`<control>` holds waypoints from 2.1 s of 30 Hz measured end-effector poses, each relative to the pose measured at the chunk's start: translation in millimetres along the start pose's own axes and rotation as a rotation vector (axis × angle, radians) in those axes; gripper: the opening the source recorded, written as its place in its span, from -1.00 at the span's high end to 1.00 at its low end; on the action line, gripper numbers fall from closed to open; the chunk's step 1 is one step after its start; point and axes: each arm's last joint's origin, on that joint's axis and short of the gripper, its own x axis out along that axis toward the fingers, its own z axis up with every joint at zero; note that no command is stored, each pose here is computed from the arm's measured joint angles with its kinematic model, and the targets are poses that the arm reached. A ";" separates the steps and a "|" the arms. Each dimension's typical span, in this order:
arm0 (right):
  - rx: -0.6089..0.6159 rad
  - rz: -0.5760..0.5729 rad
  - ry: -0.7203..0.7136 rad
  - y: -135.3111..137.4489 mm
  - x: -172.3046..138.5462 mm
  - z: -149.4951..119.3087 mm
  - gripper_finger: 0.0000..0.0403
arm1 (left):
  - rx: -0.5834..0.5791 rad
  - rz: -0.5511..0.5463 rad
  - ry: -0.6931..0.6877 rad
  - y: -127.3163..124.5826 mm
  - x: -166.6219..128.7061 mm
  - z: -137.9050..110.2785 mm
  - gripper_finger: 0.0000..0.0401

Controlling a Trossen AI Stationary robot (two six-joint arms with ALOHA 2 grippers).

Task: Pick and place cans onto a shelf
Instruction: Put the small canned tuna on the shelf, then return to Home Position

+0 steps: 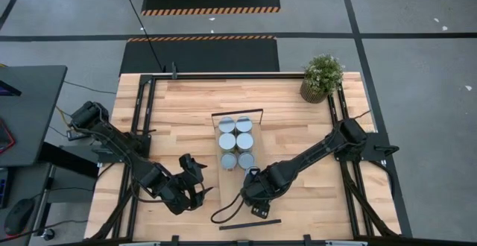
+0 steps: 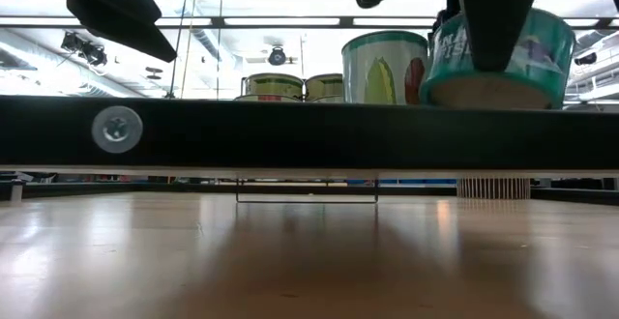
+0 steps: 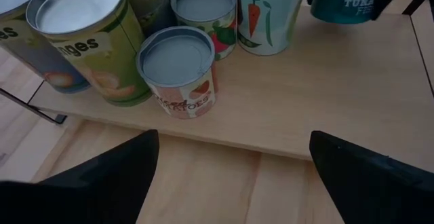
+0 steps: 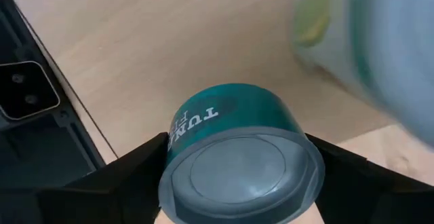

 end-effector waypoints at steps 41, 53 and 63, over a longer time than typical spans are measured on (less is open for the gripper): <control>-0.069 -0.023 -0.304 -75.2 -49.2 -61.5 -0.75 | 0.148 0.197 0.239 44.8 23.7 3.0 -0.25; -0.045 0.111 -0.534 -150.1 -56.7 -103.3 -0.75 | 0.127 0.281 0.117 91.9 -6.6 39.7 0.69; -0.055 0.274 -0.777 -203.6 -46.5 -124.0 -0.75 | 0.102 -0.070 -0.178 95.3 7.3 44.5 0.98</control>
